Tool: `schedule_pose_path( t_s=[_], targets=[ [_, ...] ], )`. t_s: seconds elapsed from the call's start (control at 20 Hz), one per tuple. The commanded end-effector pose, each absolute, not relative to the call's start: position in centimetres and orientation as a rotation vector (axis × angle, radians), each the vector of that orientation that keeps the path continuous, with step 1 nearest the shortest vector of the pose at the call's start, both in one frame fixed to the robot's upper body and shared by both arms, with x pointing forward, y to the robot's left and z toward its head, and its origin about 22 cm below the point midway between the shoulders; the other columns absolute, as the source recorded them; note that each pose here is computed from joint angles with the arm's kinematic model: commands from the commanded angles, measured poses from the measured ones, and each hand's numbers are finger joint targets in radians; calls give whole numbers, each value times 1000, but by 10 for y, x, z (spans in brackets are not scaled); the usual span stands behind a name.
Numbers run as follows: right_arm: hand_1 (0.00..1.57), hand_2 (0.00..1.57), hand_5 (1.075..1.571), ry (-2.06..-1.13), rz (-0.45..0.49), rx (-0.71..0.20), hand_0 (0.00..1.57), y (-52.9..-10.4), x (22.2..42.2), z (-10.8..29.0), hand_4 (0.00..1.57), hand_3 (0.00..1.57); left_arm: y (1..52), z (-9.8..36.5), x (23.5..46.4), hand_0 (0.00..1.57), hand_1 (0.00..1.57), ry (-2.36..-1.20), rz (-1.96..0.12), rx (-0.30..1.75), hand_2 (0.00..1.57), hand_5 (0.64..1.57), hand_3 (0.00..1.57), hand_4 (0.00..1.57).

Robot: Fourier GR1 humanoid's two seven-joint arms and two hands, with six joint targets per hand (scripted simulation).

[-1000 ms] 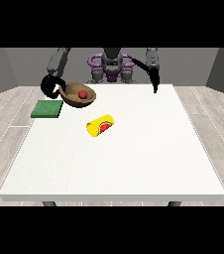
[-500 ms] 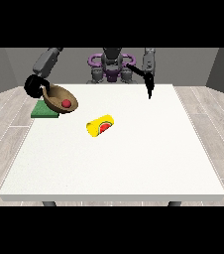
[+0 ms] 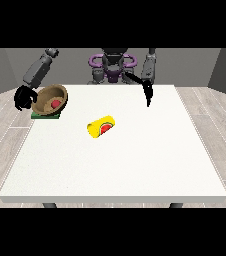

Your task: Pick the cup and pour the ball into the bowl, then pick the bowl and place it on the pad

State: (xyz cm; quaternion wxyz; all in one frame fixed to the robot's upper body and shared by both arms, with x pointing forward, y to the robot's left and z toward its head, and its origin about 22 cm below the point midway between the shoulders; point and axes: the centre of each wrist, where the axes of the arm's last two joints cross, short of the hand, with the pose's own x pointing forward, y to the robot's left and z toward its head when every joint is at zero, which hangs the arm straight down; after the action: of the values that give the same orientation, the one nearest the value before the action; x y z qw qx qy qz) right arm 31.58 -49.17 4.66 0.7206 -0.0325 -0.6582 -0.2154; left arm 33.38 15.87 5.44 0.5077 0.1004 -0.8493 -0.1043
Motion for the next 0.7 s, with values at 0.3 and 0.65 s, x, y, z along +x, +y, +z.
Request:
schedule_pose_path(
  t_s=[0.3,0.65],
  targets=[
    [1571,1571,1566,-1653,-509,2,1571,-518,327,104,718,0,148,115,312,0,0,-2241,-182,300,0,695,0,0],
    [1571,1571,1569,-1528,-438,-65,1571,-530,312,98,393,651,177,91,306,0,0,-2125,-222,288,0,686,0,0]
  ],
)
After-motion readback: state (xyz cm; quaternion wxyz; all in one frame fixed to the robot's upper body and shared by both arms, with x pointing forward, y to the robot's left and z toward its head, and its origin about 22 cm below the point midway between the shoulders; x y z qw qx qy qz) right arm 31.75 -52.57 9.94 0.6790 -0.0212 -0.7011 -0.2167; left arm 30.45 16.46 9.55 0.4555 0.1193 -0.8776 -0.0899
